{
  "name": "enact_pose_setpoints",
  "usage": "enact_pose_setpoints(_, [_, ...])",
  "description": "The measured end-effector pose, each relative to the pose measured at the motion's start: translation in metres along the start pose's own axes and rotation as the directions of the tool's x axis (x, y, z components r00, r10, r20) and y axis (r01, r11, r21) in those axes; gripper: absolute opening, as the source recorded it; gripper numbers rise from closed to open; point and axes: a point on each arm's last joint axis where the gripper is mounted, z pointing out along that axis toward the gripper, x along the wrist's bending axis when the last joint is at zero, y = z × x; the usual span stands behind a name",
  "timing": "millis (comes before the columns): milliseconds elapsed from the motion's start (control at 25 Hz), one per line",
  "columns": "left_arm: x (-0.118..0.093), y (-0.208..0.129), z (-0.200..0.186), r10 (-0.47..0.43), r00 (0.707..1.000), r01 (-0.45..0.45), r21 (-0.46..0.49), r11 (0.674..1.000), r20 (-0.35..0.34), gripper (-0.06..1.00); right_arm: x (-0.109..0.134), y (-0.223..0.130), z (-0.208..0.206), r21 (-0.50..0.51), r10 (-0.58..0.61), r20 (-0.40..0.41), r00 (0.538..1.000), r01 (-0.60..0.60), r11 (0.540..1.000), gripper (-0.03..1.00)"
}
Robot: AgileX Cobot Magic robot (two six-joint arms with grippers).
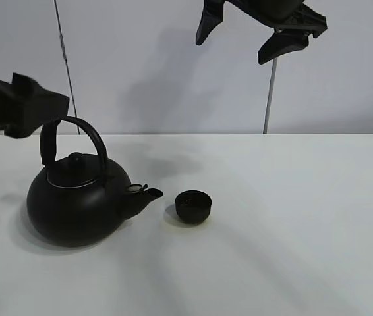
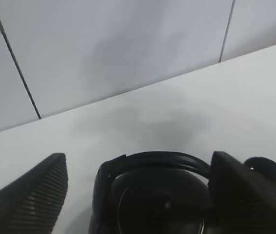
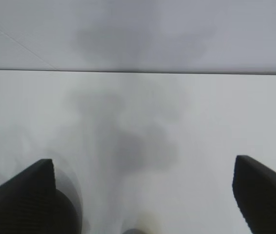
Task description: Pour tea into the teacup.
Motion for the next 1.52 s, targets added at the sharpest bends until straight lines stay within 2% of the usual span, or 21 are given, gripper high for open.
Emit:
enact_pose_setpoints(160, [0.003,0.041,0.001,-0.024,1.000,0.022,0.145,0.989,0.007,0.58,0.000,0.000,0.000,0.000,0.000,0.000,1.000,0.000,1.000,0.68])
enact_pose_setpoints(280, [0.007,0.068,0.004,-0.086,0.996,0.089,0.268,0.959,-0.020,0.57,0.000,0.000,0.000,0.000,0.000,0.000,1.000,0.000,1.000,0.68])
enact_pose_setpoints(400, [0.010,0.094,0.003,-0.098,0.995,0.104,0.318,0.942,-0.035,0.57,0.000,0.000,0.000,0.000,0.000,0.000,1.000,0.000,1.000,0.68])
enact_pose_setpoints(600, [0.015,0.141,-0.001,-0.100,0.994,0.110,0.322,0.940,-0.047,0.57,0.000,0.000,0.000,0.000,0.000,0.000,1.000,0.000,1.000,0.68])
enact_pose_setpoints(760, [0.014,0.165,0.007,-0.147,0.988,0.151,0.378,0.913,-0.040,0.57,0.000,0.000,0.000,0.000,0.000,0.000,1.000,0.000,1.000,0.68])
enact_pose_setpoints(880, [0.010,0.169,0.023,-0.192,0.981,0.173,0.466,0.868,-0.008,0.57,0.000,0.000,0.000,0.000,0.000,0.000,1.000,0.000,1.000,0.68])
enact_pose_setpoints(1120, [0.002,0.159,0.056,-0.260,0.966,0.188,0.655,0.732,0.013,0.57,0.000,0.000,0.000,0.000,0.000,0.000,1.000,0.000,1.000,0.68])
enact_pose_setpoints(1200, [-0.001,0.153,0.062,-0.285,0.959,0.198,0.683,0.703,0.015,0.57,0.000,0.000,0.000,0.000,0.001,-0.001,1.000,-0.001,1.000,0.68])
enact_pose_setpoints(1280, [-0.002,0.151,0.064,-0.293,0.956,0.200,0.695,0.691,0.016,0.57,0.001,-0.002,0.000,0.020,0.022,-0.007,1.000,-0.022,1.000,0.68])
enact_pose_setpoints(1520, [-0.002,0.150,0.065,-0.299,0.954,0.206,0.696,0.688,0.014,0.57,0.003,-0.020,-0.002,0.225,0.094,-0.011,0.995,-0.089,0.970,0.68])
